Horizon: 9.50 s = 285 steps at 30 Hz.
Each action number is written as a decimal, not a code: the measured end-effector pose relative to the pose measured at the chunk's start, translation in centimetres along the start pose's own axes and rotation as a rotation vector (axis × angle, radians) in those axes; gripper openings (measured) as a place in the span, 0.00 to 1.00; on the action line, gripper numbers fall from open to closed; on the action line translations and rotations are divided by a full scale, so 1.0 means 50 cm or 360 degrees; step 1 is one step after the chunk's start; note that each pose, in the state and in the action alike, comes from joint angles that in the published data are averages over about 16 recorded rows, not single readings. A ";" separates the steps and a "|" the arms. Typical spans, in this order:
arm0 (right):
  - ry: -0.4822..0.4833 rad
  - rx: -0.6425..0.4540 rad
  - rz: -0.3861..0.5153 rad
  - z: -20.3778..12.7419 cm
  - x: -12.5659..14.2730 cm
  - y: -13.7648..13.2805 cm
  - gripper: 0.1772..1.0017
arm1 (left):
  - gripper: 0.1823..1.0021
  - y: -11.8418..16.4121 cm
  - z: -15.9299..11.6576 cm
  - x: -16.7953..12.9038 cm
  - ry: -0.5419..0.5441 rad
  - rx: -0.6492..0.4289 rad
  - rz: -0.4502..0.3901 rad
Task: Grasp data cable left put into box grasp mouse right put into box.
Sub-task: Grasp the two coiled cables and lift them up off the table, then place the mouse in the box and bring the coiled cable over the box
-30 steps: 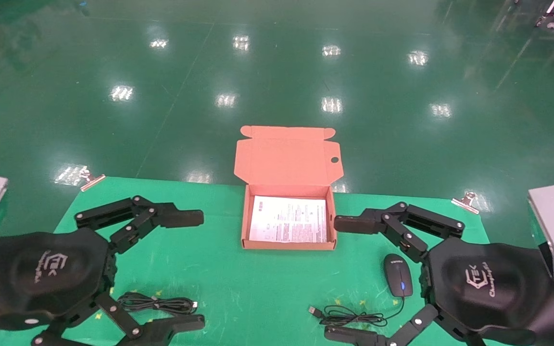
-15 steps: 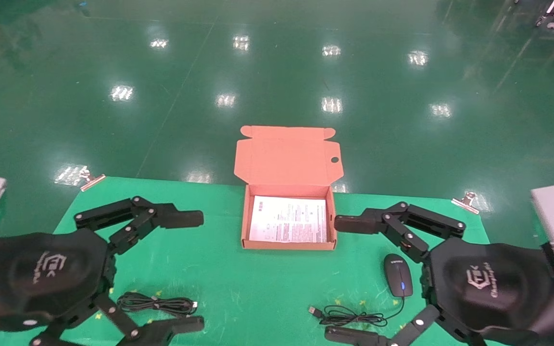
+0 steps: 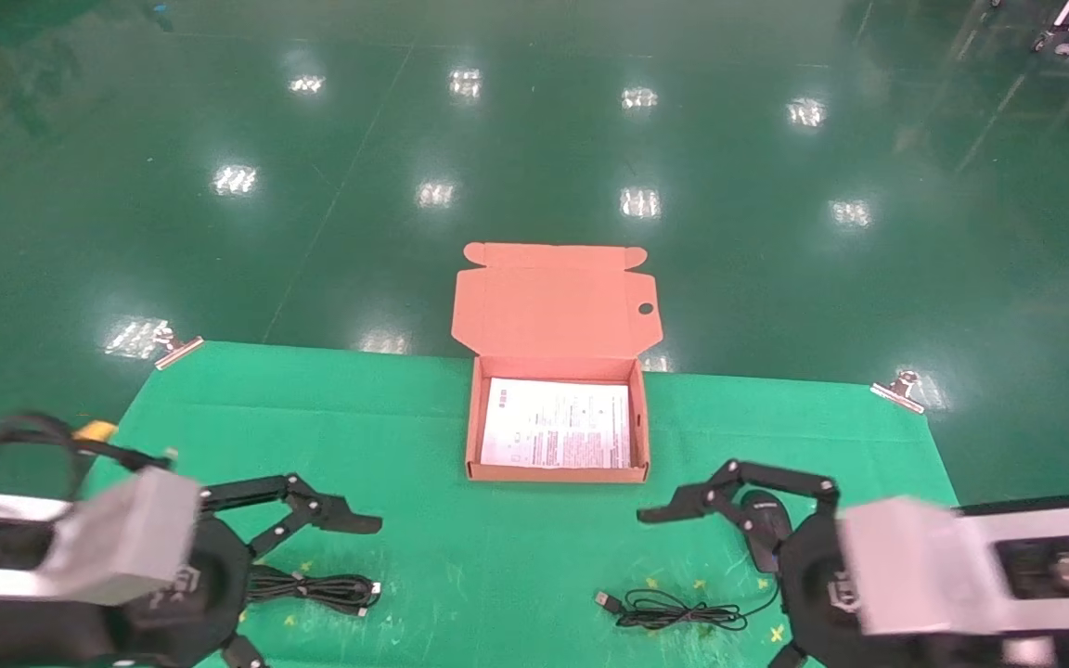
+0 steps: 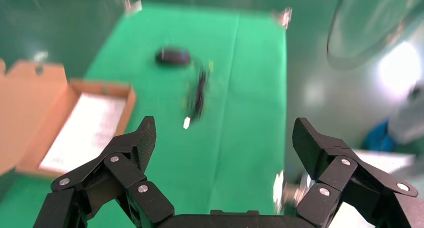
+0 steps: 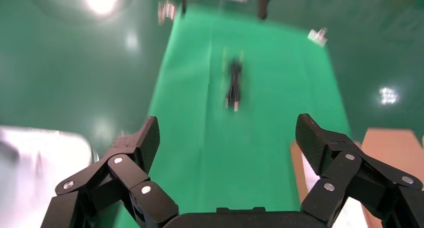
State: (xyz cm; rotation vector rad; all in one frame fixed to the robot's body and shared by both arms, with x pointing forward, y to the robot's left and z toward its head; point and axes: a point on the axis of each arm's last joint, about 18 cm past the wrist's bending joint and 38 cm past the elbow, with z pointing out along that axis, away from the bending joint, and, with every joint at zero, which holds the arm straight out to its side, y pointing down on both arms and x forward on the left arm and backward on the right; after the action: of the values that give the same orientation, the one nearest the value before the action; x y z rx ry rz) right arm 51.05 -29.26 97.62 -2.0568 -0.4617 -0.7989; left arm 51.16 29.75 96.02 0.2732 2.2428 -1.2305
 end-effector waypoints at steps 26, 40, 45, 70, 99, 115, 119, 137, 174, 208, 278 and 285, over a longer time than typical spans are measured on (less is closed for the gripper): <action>-0.0220 -0.1113 -0.0510 0.134 0.041 0.225 1.00 | 1.00 0.156 0.160 -0.108 -0.0024 -0.1111 0.0415; -0.0132 -0.1142 -0.0272 0.196 0.001 0.302 1.00 | 1.00 0.247 0.215 -0.110 -0.0120 -0.1181 0.0062; -0.0115 -0.1127 -0.0202 0.216 0.000 0.322 1.00 | 1.00 0.278 0.224 -0.122 -0.0151 -0.1176 -0.0058; -0.0103 -0.1172 -0.0183 0.274 0.021 0.392 0.98 | 0.98 0.361 0.236 -0.155 -0.0228 -0.1197 -0.0227; -0.0104 -0.1167 -0.0187 0.273 0.021 0.388 0.36 | 0.37 0.354 0.236 -0.156 -0.0224 -0.1192 -0.0213; -0.0066 -0.1153 -0.0146 0.259 0.029 0.383 0.07 | 0.10 0.339 0.218 -0.168 -0.0248 -0.1165 -0.0183; 0.0023 -0.1126 -0.0084 0.229 0.048 0.370 0.05 | 0.08 0.316 0.195 -0.184 -0.0288 -0.1136 -0.0130; 0.0835 -0.0848 -0.0123 0.023 0.304 0.127 0.03 | 0.07 0.057 0.112 -0.308 -0.0708 -0.0894 0.0413; 0.0890 -0.0502 -0.0250 0.166 0.453 -0.035 0.03 | 0.07 -0.029 0.088 -0.388 -0.1070 -0.1016 0.0546; 0.0732 -0.0545 0.0314 0.379 0.360 0.166 0.03 | 0.07 0.030 0.032 -0.351 -0.1083 -0.1213 0.0405; 0.1066 -0.0825 0.0287 0.006 0.291 0.225 1.00 | 0.21 -0.014 0.489 -0.333 -0.0747 -0.0780 0.0747; 0.1141 -0.0831 0.0139 -0.029 0.340 0.170 1.00 | 0.36 -0.042 0.418 -0.352 -0.0825 -0.0760 0.0765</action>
State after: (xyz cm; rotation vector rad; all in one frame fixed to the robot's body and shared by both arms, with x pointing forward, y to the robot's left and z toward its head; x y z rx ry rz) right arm 67.81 -34.75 104.90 -2.0313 0.2644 -1.6366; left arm 72.59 12.88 98.62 0.2497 1.7960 -0.4282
